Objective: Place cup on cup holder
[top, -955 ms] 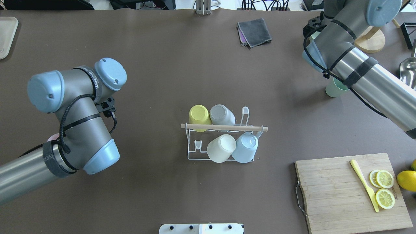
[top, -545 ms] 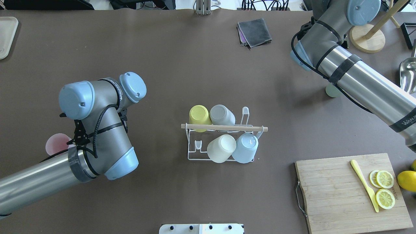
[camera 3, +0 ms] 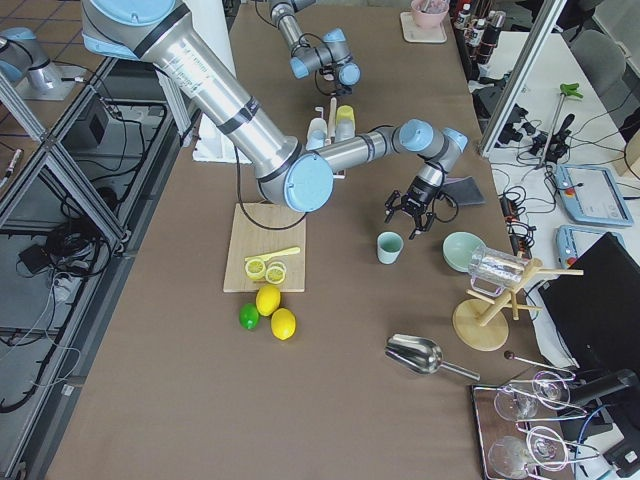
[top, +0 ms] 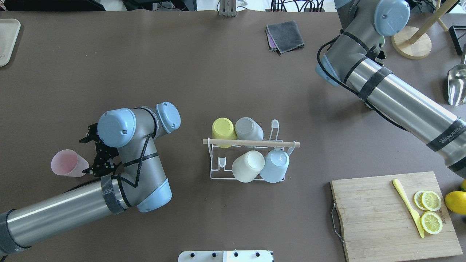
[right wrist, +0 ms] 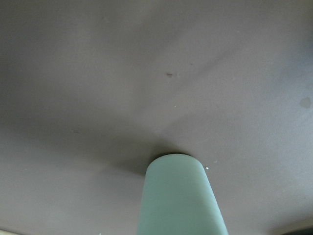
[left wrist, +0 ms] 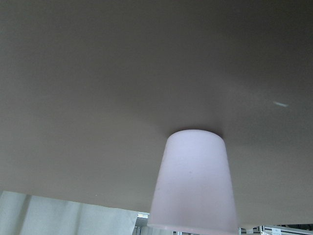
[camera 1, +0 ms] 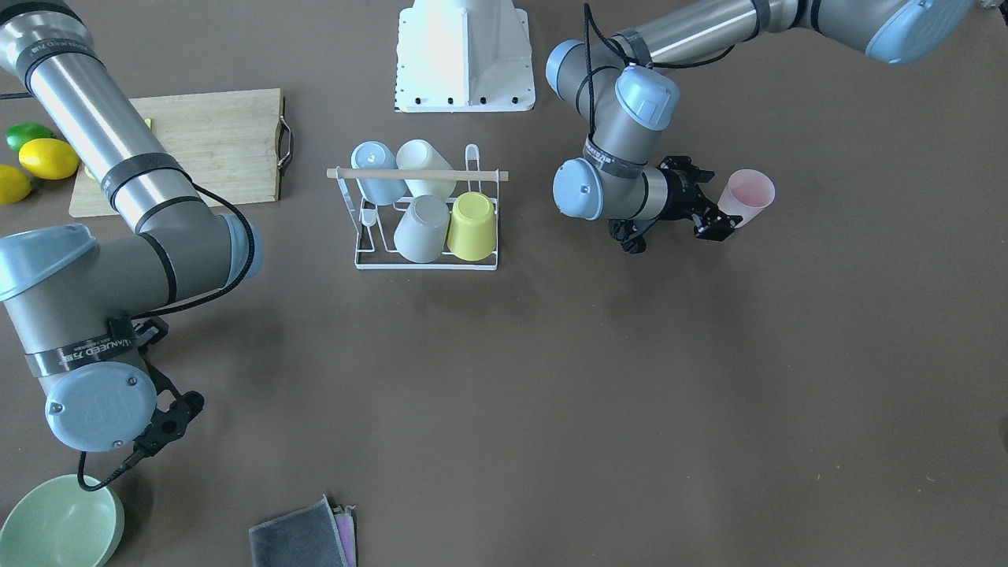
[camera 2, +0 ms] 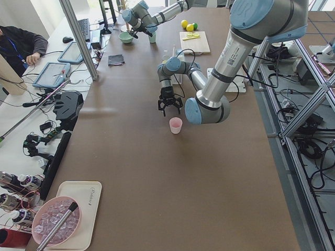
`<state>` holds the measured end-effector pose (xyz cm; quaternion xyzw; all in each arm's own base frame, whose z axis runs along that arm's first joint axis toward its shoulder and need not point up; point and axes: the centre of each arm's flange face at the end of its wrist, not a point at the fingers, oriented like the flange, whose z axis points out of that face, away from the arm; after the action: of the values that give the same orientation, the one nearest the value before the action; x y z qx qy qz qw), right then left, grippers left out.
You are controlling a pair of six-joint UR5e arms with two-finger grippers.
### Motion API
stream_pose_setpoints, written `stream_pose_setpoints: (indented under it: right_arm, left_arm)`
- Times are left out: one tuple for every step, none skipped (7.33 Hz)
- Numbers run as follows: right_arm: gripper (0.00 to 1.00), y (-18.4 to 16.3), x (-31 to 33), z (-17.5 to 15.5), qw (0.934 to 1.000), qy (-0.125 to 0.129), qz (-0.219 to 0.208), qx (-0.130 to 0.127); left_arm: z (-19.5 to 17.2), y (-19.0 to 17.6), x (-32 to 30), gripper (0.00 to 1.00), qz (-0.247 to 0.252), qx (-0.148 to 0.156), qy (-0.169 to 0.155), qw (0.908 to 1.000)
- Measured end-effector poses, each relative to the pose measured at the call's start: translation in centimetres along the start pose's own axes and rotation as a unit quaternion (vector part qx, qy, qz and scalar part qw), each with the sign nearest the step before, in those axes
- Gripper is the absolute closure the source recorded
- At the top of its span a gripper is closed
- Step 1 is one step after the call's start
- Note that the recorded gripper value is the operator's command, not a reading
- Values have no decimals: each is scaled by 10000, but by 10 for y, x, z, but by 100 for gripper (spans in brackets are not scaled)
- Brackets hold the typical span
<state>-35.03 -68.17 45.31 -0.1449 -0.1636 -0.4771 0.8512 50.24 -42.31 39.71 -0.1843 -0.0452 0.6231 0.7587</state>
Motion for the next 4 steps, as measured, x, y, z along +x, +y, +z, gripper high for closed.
stream_pose_setpoints:
  right_arm:
    - [0,-1,1,5,9999,87,-69,-125]
    - [0,-4,2,10,9994,172,-134,-259]
    - [0,-11,1,14,9989,226,-184,-380]
    - [0,-17,-1,17,9983,253,-236,-474]
  left_arm:
    - [5,-4,5,2,48,-43,-1,10000]
    - [10,-5,7,2,73,-72,-1,9999]
    - [17,-6,8,2,82,-87,1,9999]
    - [24,-6,8,2,83,-81,-1,9999]
